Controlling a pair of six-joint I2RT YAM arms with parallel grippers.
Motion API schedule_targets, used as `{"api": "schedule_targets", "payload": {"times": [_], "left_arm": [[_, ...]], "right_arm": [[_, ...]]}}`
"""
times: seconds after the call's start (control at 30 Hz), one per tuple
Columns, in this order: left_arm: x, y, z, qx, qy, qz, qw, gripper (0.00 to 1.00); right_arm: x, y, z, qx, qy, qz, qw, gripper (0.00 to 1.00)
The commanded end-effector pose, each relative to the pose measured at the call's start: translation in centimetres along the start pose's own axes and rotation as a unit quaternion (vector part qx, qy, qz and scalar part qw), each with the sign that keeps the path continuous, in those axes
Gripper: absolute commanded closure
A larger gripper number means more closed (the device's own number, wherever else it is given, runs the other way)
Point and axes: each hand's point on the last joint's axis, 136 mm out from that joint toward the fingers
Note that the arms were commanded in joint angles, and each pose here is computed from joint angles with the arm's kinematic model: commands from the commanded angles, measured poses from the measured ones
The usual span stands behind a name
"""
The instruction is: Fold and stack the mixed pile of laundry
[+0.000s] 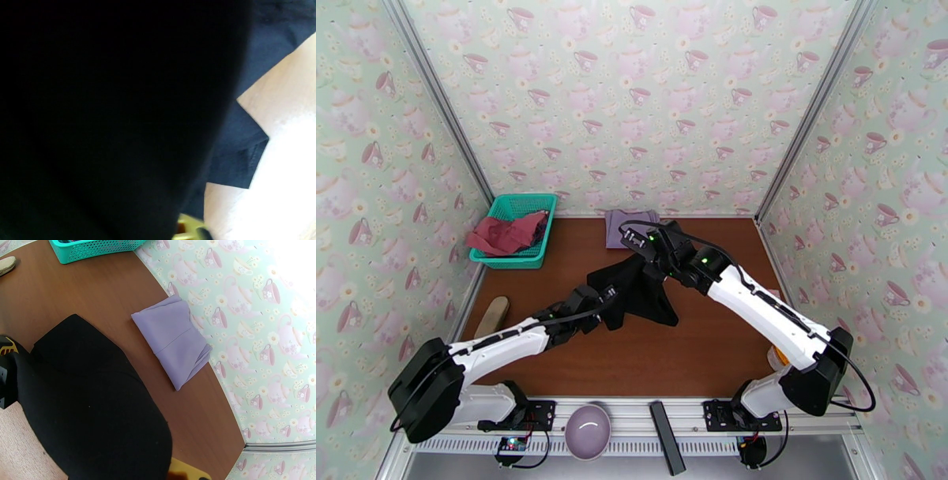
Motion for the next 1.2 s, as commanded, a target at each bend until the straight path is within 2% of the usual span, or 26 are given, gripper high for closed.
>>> {"api": "schedule_targets", "payload": {"times": [0.0, 0.1, 0.33, 0.5, 0.67, 0.8, 0.93, 1.03, 1.17], "left_arm": [[-2.2, -1.5, 3.1, -0.017, -0.063, -0.014, 0.998, 1.0], [-5.9, -3.3, 6.4, 0.001, -0.108, -0.026, 0.994, 1.0], [-17.8, -8.6, 13.7, 0.037, -0.162, -0.059, 0.984, 1.0], [-24.8, -9.9, 16.6, 0.035, -0.192, -0.093, 0.976, 1.0], [-30.0, -9.6, 18.3, 0.016, -0.203, -0.112, 0.973, 1.0], [-32.3, -9.1, 18.2, 0.006, -0.188, -0.132, 0.973, 1.0], [-33.3, -8.0, 17.6, -0.003, -0.163, -0.127, 0.978, 1.0], [-32.7, -7.5, 17.0, 0.003, -0.148, -0.109, 0.983, 1.0], [-29.3, -7.9, 15.7, 0.031, -0.129, -0.078, 0.988, 1.0]], "right_arm": [[-1.2, -0.6, -1.0, 0.024, 0.015, -0.022, 0.999, 1.0], [-2.1, -0.6, -1.5, 0.028, 0.022, -0.021, 0.999, 1.0], [-6.6, -1.0, -1.9, 0.046, 0.017, -0.04, 0.998, 1.0], [-10.5, -1.8, -0.4, 0.007, 0.023, -0.047, 0.999, 1.0], [-14.2, -1.8, -0.5, -0.02, 0.051, -0.037, 0.998, 1.0], [-16.6, -1.9, -0.6, -0.027, 0.06, -0.041, 0.997, 1.0], [-17.2, -1.5, -0.6, -0.021, 0.06, -0.03, 0.997, 1.0], [-16.4, -0.7, -0.8, -0.022, 0.084, -0.006, 0.996, 1.0], [-14.2, 0.4, -1.2, -0.006, 0.1, 0.028, 0.995, 1.0]]}}
Point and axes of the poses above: each hand's point on the last joint's axis, 136 mm out from that joint toward the fingers, its own x axis out along the fingers, its own z axis along the line the jaws close on, y = z × x
